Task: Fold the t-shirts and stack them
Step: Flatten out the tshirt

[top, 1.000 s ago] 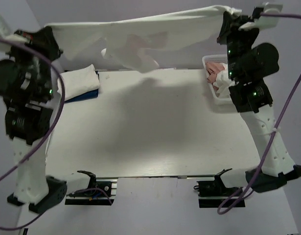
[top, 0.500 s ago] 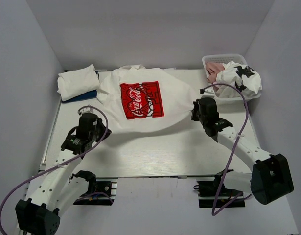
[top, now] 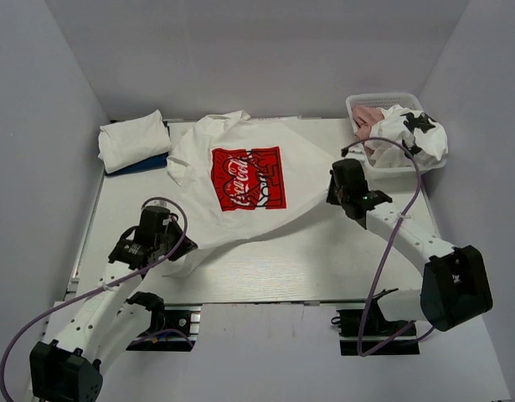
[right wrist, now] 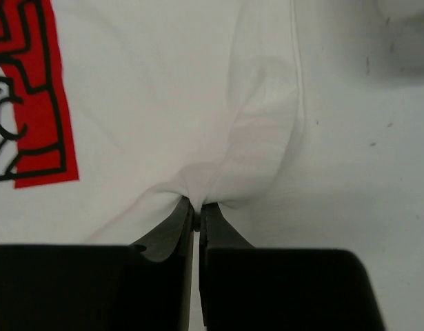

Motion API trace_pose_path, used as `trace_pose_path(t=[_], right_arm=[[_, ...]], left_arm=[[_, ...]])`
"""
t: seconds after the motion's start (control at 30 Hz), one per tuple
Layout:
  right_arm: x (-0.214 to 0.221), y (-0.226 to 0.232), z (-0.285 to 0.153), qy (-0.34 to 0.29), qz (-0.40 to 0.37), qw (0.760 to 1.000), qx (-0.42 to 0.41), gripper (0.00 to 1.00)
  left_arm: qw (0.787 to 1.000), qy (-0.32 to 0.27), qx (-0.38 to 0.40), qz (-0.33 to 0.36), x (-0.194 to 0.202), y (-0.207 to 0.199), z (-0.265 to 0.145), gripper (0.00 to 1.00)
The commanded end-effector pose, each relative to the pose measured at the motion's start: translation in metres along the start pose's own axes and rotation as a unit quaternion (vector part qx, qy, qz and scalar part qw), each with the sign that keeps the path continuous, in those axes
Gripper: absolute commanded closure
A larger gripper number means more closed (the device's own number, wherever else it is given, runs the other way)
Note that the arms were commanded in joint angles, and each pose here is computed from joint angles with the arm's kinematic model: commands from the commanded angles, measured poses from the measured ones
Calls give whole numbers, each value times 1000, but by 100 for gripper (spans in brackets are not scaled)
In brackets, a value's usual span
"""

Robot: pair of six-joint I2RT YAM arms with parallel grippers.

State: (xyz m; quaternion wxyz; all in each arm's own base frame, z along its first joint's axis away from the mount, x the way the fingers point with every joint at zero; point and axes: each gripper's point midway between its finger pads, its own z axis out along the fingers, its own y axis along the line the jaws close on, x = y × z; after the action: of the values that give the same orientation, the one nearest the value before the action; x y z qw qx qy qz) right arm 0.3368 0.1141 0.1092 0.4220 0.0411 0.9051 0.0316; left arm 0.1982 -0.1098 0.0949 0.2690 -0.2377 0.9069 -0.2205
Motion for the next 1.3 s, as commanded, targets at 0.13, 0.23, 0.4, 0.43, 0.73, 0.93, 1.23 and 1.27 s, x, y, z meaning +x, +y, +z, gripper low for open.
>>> trace_pose_path(t=[0.13,0.23,0.4,0.43,0.73,0.93,1.23,1.27], right_arm=[[-81,-7,-54,-90,30,995,23,100],[-40,-15,-58,-45,47,998,21,100],[46,-54,-64,88,59,988,110,100],[61,-65,-73,114,55,983,134,100],[37,-63,-87,67,60,989,113,10],[-20,-18,-74,-20,59,998,3,10],[-15,18,-4,35,7,999,-20,10],[-10,17,1,43,14,999,-14,10]], left_arm=[[1000,-26,4,2,-15,-13,-31,100],[999,-21,-29,-12,-9,2,-33,100],[997,22,-63,-27,15,23,-30,100],[996,36,-72,-28,22,28,-30,100],[996,47,-69,-35,24,23,-44,13],[997,-51,-57,-16,-37,-10,-50,0],[980,-78,-182,15,-124,-31,37,0],[979,-74,-191,12,-130,-31,47,0]])
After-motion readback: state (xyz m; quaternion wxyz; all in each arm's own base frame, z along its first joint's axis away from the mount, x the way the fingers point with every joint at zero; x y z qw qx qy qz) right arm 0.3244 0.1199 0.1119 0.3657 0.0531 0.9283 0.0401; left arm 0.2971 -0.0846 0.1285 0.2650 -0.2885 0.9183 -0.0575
